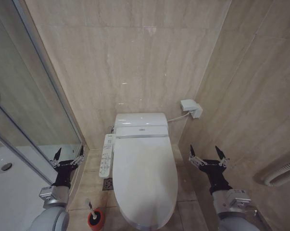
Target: Open the toilet lid, clean the toilet bowl with a toilet brush, close the toilet lid, and flush.
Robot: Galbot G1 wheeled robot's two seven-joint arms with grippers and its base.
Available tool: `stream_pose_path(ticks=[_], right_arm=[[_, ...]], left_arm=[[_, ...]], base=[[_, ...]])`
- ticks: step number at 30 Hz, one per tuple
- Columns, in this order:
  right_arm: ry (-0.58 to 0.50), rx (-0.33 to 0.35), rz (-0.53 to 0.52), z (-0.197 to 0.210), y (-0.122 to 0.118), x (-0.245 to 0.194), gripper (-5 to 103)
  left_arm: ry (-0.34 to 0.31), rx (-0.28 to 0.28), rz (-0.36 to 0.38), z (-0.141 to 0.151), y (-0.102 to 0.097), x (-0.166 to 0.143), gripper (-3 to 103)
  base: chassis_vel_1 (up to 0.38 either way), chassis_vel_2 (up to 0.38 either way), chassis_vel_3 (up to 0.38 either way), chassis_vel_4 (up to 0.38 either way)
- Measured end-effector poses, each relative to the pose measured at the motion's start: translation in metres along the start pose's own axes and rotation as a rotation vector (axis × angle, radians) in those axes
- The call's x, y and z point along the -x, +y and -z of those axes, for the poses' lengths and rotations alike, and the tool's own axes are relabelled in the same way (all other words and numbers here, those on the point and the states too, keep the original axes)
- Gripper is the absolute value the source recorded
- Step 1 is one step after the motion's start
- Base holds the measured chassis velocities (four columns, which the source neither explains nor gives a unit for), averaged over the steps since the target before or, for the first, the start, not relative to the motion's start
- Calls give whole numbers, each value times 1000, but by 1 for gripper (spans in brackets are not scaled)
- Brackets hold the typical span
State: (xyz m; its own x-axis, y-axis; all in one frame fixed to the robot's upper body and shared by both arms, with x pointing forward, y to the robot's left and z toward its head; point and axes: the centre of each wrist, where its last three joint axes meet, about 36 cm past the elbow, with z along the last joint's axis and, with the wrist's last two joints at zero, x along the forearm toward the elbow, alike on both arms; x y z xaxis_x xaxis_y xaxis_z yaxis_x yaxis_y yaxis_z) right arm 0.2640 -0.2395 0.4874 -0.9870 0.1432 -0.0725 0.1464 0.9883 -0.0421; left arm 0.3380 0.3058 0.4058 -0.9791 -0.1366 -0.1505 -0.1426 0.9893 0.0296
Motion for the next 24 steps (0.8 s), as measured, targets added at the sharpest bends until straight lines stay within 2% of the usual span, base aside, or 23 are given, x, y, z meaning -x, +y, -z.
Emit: stream_pose_path(ticks=[24], right_arm=[[0,0,0,0,0,0,100]], left_arm=[[-23,-2,-18,0,-3,2,99]], base=[[-22,23,21,-25]])
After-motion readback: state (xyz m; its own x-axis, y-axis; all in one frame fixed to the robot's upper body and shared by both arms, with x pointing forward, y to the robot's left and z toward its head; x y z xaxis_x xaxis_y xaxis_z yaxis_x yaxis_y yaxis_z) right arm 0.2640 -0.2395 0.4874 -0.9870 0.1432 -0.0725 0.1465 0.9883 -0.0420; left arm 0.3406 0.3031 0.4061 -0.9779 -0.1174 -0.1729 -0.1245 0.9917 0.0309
